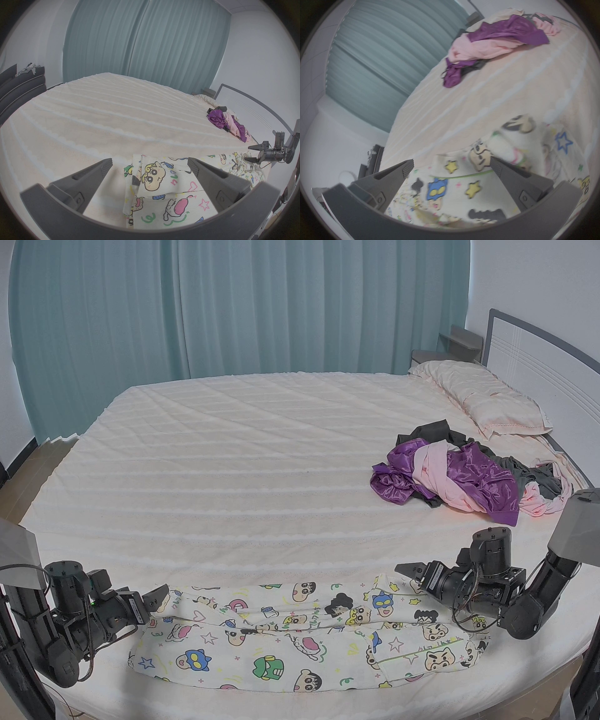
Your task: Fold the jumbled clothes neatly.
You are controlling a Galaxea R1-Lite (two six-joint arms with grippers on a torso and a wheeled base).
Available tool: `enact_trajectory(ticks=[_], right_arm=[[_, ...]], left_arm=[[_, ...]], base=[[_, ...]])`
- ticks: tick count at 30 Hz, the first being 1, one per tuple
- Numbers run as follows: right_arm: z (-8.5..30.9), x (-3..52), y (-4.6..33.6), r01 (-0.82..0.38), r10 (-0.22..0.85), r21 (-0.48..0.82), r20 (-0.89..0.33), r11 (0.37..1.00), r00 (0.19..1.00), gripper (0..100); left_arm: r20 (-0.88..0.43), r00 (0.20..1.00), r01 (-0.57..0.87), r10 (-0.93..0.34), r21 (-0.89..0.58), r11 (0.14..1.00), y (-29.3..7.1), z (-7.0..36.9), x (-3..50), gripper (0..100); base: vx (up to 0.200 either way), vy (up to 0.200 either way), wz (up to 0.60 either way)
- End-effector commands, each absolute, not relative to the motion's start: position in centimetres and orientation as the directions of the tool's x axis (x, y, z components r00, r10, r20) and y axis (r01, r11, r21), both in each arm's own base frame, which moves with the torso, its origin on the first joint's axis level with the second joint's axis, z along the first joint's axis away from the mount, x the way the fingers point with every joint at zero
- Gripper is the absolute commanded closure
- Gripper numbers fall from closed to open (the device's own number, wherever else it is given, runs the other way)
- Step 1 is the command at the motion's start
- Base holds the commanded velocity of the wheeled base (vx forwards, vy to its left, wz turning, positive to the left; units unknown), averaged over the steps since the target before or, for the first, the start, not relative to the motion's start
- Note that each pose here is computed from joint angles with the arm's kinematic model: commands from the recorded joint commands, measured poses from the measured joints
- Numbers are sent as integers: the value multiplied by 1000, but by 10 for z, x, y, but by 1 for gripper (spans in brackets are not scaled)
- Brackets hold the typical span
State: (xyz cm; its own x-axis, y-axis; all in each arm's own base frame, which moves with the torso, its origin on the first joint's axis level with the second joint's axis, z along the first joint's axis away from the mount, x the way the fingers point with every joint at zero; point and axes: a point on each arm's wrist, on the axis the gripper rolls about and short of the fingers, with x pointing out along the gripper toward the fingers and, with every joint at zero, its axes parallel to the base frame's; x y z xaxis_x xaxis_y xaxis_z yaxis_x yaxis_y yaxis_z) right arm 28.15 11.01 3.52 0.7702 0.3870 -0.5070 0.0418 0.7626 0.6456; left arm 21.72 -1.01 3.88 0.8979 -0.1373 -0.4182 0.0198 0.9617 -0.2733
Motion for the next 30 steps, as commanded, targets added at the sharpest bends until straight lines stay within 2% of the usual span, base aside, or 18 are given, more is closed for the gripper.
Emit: enact_trajectory(ticks=[1, 6, 12, 16, 17, 20, 24, 27, 30], right_arm=[[13, 292, 87, 173, 272, 606, -569, 776, 776, 0], [37, 278, 82, 174, 258, 643, -519, 745, 815, 0], [62, 250, 74, 165, 256, 678, -475, 717, 842, 0], [59, 233, 69, 196, 260, 681, -506, 705, 822, 0], [55, 226, 67, 211, 263, 676, -527, 706, 808, 0], [53, 222, 65, 190, 295, 691, -520, 698, 802, 0], [50, 215, 65, 167, 328, 699, -516, 695, 791, 0], [50, 215, 65, 161, 331, 700, -512, 696, 793, 0], [50, 211, 67, 159, 340, 698, -518, 698, 785, 0]], left_arm=[[-406, 904, 29, -137, -262, 965, -11, 39, 219, 0], [-299, 948, 28, -109, -264, 964, -15, 51, 246, 0], [-265, 962, -8, -60, -248, 969, -23, 51, 282, 0], [-295, 949, 7, -114, -341, 940, -34, 85, 297, 0], [-332, 929, 13, -164, -412, 911, -40, 106, 302, 0], [-460, 867, -22, -190, -418, 908, -36, 125, 301, 0], [-525, 809, 9, -264, -437, 899, -30, 128, 297, 0], [-533, 803, 7, -265, -437, 900, -30, 125, 297, 0], [-589, 765, -17, -262, -424, 906, -30, 108, 291, 0]], base=[[0, 0, 0], [0, 0, 0], [0, 0, 0], [0, 0, 0], [0, 0, 0], [0, 0, 0], [0, 0, 0], [0, 0, 0], [0, 0, 0]])
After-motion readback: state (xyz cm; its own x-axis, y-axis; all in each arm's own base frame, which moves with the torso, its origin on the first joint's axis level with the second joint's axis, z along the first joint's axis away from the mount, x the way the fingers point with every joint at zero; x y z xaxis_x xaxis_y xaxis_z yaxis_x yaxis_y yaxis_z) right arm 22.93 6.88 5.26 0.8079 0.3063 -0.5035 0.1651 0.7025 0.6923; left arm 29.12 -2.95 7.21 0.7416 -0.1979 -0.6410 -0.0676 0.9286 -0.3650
